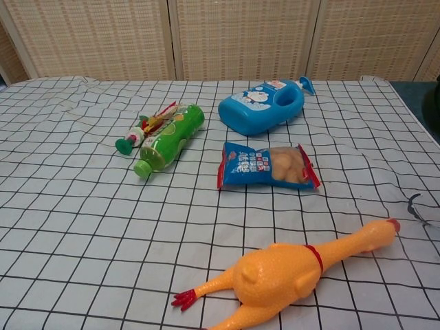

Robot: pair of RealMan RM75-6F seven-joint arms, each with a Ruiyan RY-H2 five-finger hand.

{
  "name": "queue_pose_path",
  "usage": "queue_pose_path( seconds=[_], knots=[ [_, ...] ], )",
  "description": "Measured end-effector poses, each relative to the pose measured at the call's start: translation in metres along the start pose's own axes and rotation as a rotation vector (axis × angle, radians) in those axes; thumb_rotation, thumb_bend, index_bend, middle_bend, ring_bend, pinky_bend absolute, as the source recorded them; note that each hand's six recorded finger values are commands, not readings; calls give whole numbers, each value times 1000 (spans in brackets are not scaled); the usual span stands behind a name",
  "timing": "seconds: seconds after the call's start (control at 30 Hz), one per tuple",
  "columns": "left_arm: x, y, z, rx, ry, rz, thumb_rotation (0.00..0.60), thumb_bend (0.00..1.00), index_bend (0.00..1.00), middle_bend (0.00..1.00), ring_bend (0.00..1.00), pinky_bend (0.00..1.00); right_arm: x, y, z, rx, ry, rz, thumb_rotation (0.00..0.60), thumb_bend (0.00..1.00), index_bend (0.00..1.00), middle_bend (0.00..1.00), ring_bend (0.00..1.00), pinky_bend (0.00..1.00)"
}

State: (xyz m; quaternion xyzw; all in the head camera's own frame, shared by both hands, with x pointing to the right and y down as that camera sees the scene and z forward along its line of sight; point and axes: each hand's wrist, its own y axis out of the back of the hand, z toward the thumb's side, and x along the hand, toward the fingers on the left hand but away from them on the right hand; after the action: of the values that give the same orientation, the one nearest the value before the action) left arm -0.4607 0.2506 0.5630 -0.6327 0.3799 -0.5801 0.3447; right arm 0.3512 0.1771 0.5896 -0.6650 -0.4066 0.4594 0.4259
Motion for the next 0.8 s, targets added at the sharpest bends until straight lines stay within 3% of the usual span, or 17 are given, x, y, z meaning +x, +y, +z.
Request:
queue_pose_path(
  seconds=[0.17, 0.27, 0.43, 0.53, 0.63, 0.8],
  knots=[
    [0, 1, 0, -2, 0, 4, 600, 604, 432, 317, 411, 657, 0, 0, -15, 408, -132, 25, 600, 55, 630, 490, 408, 507],
    [0, 1, 0, -3, -2, 6, 600, 605, 431, 317, 411, 657, 1, -2, -18, 601, -157, 56, 600, 54, 630, 490, 409, 507],
    [-1, 2, 1, -3, -6, 12, 600, 604, 431, 317, 411, 657, 0, -5, -14, 734, -125, 73, 600, 54, 620, 490, 371, 491],
    [-1, 2, 0, -3, -5, 13, 600, 604, 431, 317, 411, 657, 0, -5, -6, 706, -70, 49, 600, 54, 617, 490, 367, 485],
    [-1, 2, 1, -3, -6, 13, 600, 604, 431, 317, 411, 657, 2, -3, 6, 583, 7, 9, 600, 55, 617, 490, 365, 484],
    [-1, 2, 1, -1, -9, 15, 600, 603, 431, 317, 411, 657, 8, 2, 27, 195, 161, -53, 600, 54, 620, 490, 365, 485]
  ],
)
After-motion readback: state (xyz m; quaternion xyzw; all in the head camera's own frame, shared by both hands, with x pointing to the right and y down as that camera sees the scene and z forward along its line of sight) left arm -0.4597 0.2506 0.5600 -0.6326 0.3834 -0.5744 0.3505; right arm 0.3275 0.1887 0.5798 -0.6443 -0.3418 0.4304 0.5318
